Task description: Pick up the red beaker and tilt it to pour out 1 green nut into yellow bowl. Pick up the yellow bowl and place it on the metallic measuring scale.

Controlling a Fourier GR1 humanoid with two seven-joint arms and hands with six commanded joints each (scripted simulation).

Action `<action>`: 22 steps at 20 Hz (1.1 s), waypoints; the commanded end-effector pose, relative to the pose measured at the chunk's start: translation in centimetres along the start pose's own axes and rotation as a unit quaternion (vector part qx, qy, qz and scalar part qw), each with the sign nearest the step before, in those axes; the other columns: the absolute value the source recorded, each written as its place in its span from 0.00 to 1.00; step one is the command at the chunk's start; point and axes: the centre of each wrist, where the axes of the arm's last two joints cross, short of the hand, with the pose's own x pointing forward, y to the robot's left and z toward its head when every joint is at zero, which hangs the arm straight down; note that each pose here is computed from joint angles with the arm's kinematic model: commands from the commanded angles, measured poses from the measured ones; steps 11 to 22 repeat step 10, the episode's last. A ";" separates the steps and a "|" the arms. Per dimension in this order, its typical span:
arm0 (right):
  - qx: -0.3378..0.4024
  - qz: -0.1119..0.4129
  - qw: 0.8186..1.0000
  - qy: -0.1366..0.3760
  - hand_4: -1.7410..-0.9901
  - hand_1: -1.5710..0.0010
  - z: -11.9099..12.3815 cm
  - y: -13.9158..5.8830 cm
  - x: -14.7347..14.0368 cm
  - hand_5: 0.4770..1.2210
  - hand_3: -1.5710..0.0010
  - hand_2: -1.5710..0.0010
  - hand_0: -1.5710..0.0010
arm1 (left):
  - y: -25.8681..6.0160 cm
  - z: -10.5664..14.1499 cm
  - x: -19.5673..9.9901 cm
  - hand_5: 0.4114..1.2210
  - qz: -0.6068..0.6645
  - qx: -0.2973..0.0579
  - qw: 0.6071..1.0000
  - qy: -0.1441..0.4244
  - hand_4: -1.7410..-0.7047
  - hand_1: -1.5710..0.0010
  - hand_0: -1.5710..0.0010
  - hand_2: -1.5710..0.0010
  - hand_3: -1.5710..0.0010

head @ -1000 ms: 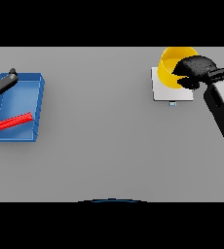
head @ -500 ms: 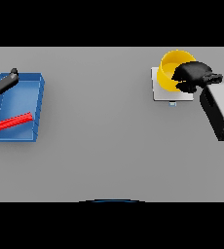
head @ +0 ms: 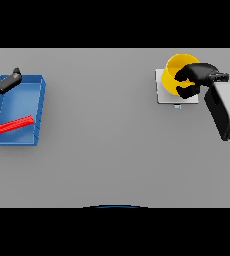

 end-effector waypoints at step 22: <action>0.028 0.025 0.999 -0.015 0.58 0.97 -0.6 0.6 0.1 0.34 0.78 0.93 0.97 | 0.0 0.2 -0.4 0.40 0.008 -0.003 1.000 -0.001 0.89 1.00 1.00 1.00 1.00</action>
